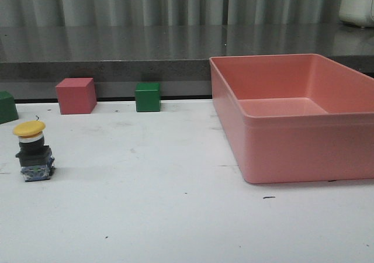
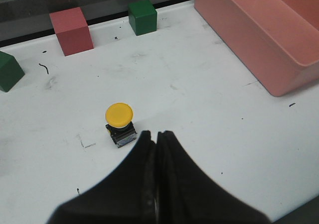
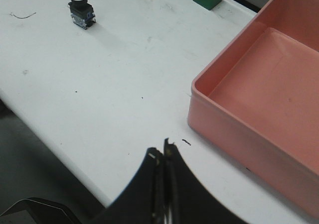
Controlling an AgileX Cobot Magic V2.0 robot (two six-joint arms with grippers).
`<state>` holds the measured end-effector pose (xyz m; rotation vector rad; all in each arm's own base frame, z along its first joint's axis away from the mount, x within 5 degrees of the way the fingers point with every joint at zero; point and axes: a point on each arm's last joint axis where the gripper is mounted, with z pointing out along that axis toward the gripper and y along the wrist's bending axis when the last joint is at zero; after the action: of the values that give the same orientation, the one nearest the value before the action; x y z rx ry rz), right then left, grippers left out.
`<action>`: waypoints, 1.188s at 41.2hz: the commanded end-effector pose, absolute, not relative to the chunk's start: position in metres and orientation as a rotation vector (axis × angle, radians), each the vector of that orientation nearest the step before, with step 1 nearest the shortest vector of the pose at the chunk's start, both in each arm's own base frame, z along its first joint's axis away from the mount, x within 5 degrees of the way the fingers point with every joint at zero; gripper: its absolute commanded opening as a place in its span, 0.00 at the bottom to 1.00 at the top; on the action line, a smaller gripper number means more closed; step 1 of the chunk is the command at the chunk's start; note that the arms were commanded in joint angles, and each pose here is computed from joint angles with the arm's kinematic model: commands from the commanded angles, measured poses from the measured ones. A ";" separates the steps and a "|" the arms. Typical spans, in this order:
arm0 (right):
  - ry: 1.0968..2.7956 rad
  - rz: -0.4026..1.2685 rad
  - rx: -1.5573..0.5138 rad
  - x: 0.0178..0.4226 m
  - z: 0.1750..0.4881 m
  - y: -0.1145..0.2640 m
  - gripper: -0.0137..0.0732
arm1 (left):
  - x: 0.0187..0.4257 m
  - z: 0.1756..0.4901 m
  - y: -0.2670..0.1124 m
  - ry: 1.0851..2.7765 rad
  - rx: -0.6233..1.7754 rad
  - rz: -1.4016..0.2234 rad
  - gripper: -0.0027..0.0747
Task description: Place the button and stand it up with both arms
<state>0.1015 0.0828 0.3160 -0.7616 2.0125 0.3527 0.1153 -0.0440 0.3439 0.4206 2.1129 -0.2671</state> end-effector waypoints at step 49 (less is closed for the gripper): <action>1.924 0.376 -0.732 0.103 0.330 0.084 0.08 | 0.058 0.222 0.000 1.561 -0.024 -0.020 0.01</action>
<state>0.1015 0.0828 0.3160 -0.7654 2.0108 0.3505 0.0580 0.0003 0.2103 -0.0130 1.6842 -0.0070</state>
